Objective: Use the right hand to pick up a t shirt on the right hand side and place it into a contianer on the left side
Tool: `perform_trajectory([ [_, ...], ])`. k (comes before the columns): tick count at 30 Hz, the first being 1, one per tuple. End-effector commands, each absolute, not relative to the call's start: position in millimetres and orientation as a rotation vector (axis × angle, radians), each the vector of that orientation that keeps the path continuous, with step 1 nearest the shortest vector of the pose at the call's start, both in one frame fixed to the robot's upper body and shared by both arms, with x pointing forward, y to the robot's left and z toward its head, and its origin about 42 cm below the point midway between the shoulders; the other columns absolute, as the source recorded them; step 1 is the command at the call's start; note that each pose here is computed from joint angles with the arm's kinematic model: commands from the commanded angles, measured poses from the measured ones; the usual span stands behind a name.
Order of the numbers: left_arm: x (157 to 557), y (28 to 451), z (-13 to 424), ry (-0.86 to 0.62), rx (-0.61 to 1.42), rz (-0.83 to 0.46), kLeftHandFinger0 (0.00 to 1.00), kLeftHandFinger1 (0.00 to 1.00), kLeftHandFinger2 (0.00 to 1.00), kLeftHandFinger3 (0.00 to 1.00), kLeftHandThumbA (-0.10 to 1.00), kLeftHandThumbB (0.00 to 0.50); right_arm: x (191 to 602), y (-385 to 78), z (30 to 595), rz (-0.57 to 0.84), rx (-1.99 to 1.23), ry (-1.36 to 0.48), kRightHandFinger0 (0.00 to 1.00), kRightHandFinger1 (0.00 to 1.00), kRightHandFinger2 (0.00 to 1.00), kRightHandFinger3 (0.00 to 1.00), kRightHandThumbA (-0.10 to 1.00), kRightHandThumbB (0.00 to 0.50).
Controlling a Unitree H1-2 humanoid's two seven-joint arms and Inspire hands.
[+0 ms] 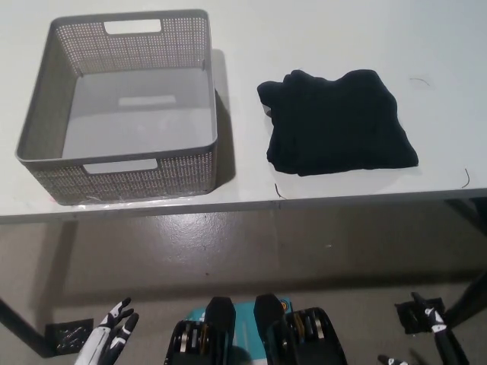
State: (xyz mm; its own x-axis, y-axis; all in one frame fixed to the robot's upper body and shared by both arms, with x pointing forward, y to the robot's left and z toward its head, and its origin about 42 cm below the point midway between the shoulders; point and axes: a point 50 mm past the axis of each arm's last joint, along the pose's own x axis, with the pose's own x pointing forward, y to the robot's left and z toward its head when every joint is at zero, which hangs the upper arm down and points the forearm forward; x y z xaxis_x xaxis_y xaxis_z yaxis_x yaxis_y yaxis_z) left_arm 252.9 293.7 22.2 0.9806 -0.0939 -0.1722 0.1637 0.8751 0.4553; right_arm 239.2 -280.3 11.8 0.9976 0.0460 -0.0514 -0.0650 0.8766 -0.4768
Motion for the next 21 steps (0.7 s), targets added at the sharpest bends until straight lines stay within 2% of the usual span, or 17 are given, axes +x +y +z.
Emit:
perform_trajectory([
  [1,268.3,300.3,36.0,0.053,0.523,-0.129,0.87,0.83,0.94,1.0,1.0,0.43,255.8,-291.6,51.0,-0.009,-0.583,-0.15,1.0,1.0,1.0,1.0,0.98,0.19],
  [2,267.6,301.2,35.4,0.05,0.525,-0.127,0.85,0.82,0.93,1.0,1.0,0.428,258.8,-292.9,65.4,-0.031,-0.614,-0.194,1.0,1.0,1.0,1.0,0.97,0.219],
  [4,265.6,301.6,35.0,0.054,0.532,-0.124,0.86,0.83,0.93,1.0,1.0,0.428,261.3,-293.4,78.2,-0.04,-0.609,-0.217,1.0,1.0,1.0,1.0,0.91,0.23],
  [6,264.3,301.5,33.8,0.059,0.53,-0.124,0.87,0.85,0.94,1.0,1.0,0.42,268.4,-295.3,97.7,-0.058,-0.591,-0.251,1.0,1.0,1.0,1.0,0.87,0.277],
  [7,264.4,301.6,33.5,0.059,0.531,-0.124,0.87,0.85,0.94,1.0,1.0,0.42,272.6,-296.4,108.9,-0.068,-0.592,-0.269,1.0,1.0,1.0,1.0,0.87,0.282],
  [8,264.5,300.9,33.4,0.058,0.533,-0.126,0.87,0.85,0.94,1.0,1.0,0.404,275.9,-297.7,118.6,-0.073,-0.598,-0.289,1.0,1.0,1.0,1.0,0.9,0.298],
  [10,266.3,299.8,32.9,0.058,0.524,-0.128,0.87,0.85,0.94,1.0,1.0,0.405,286.9,-301.0,139.7,-0.097,-0.631,-0.323,1.0,1.0,1.0,1.0,1.0,0.379],
  [11,266.8,299.7,32.9,0.059,0.521,-0.126,0.87,0.84,0.94,1.0,1.0,0.411,292.9,-301.8,151.6,-0.103,-0.645,-0.347,1.0,1.0,1.0,1.0,1.0,0.406],
  [17,267.4,299.0,33.6,0.053,0.532,-0.133,0.86,0.82,0.92,1.0,1.0,0.417,327.0,-303.2,206.7,-0.123,-0.726,-0.442,1.0,1.0,1.0,1.0,1.0,0.43],
  [18,268.4,299.0,34.0,0.049,0.53,-0.136,0.85,0.82,0.92,1.0,1.0,0.404,334.6,-302.2,215.5,-0.136,-0.741,-0.456,1.0,1.0,1.0,1.0,0.98,0.425],
  [21,269.1,297.6,34.5,0.052,0.525,-0.138,0.88,0.83,0.93,1.0,1.0,0.409,358.0,-297.4,240.8,-0.147,-0.789,-0.484,1.0,1.0,1.0,1.0,0.98,0.463],
])
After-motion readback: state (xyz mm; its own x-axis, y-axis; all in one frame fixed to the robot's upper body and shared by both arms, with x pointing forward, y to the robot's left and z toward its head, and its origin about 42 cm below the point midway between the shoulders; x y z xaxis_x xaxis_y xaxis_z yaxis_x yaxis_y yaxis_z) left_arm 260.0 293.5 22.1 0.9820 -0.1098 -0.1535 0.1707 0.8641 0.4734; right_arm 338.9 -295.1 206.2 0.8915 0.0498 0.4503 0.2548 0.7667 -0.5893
